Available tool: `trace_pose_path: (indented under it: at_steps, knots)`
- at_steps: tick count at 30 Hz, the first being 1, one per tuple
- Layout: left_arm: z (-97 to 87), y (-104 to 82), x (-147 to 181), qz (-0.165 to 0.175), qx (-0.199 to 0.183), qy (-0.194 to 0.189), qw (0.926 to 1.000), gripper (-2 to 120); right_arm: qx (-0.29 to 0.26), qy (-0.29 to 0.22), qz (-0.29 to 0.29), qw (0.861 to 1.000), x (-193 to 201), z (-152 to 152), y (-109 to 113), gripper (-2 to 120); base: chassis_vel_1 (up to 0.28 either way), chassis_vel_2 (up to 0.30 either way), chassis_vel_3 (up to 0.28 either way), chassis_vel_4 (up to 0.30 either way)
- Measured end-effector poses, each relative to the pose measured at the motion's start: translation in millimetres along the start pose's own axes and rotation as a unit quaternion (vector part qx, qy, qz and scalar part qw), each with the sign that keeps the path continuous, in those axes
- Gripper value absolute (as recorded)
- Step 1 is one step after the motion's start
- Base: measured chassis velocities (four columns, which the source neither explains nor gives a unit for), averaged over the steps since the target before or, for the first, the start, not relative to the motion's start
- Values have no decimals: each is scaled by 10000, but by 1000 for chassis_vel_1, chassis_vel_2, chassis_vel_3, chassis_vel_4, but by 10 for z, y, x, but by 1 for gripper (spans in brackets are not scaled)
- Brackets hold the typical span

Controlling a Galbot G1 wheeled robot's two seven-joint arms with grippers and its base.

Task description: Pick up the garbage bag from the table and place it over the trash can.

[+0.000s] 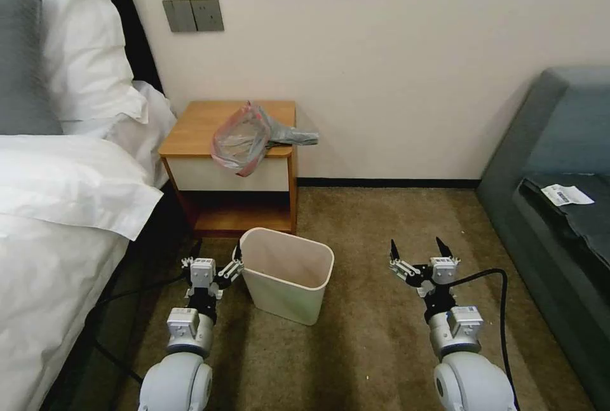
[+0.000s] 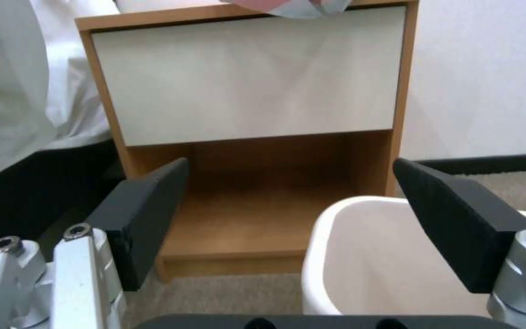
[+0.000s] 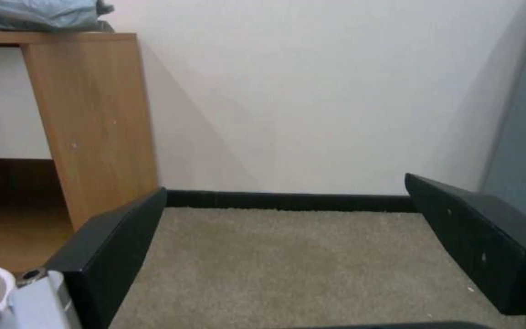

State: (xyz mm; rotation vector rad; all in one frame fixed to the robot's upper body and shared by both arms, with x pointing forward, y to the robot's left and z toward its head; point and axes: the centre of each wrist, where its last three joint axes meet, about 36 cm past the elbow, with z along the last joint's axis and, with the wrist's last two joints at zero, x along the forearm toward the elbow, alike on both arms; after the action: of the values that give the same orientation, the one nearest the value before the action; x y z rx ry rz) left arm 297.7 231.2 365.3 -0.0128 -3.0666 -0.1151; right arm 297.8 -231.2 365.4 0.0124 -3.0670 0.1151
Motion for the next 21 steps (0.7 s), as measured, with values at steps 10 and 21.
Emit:
trace_pose_path:
  at_steps: [10, 21]
  knots:
    - [0, 0, 0, 0, 0, 0, 10000, 86, 1, 0, 0, 10000, 0, 0, 0, 100, 0, 0, 0, 0]
    - [0, 0, 0, 0, 0, 0, 10000, 86, 0, 1, 0, 10000, 0, 0, 0, 100, 0, 0, 0, 0]
